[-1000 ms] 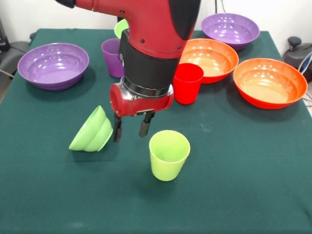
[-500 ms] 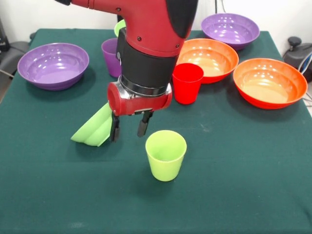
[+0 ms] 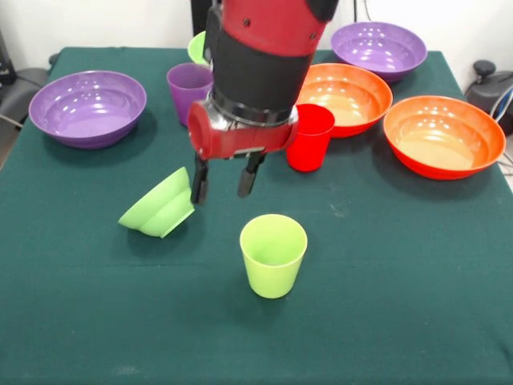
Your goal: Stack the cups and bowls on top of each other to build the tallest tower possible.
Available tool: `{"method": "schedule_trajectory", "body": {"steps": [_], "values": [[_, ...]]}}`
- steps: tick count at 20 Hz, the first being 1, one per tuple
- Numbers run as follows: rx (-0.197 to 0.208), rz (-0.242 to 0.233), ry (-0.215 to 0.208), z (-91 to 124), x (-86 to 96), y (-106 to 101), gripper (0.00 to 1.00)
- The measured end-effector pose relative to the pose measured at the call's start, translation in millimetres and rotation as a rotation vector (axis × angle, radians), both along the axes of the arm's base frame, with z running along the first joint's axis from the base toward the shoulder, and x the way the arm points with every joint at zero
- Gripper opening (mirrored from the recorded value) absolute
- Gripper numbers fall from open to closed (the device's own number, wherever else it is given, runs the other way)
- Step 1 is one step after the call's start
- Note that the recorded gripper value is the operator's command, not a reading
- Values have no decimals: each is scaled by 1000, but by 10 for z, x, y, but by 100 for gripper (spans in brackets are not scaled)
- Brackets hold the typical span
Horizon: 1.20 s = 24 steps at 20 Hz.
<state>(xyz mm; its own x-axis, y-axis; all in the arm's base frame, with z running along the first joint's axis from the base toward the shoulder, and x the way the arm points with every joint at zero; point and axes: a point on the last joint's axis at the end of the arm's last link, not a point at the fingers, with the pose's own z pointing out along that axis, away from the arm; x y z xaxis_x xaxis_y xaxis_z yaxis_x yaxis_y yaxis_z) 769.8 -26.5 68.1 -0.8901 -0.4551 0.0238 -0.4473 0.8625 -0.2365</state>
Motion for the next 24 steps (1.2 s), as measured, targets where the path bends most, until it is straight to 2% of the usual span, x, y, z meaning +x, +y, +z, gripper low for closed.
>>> {"method": "schedule_trajectory", "body": {"steps": [7, 14, 19, 20, 24], "values": [[-11, 8, -20, 343, -29, 36, 100], [-15, -7, -22, 481, -93, -103, 100], [-10, -50, -5, 409, -198, -428, 100], [-8, -64, -4, 369, -236, -546, 100], [-2, -89, -9, 296, -307, -763, 100]]}}
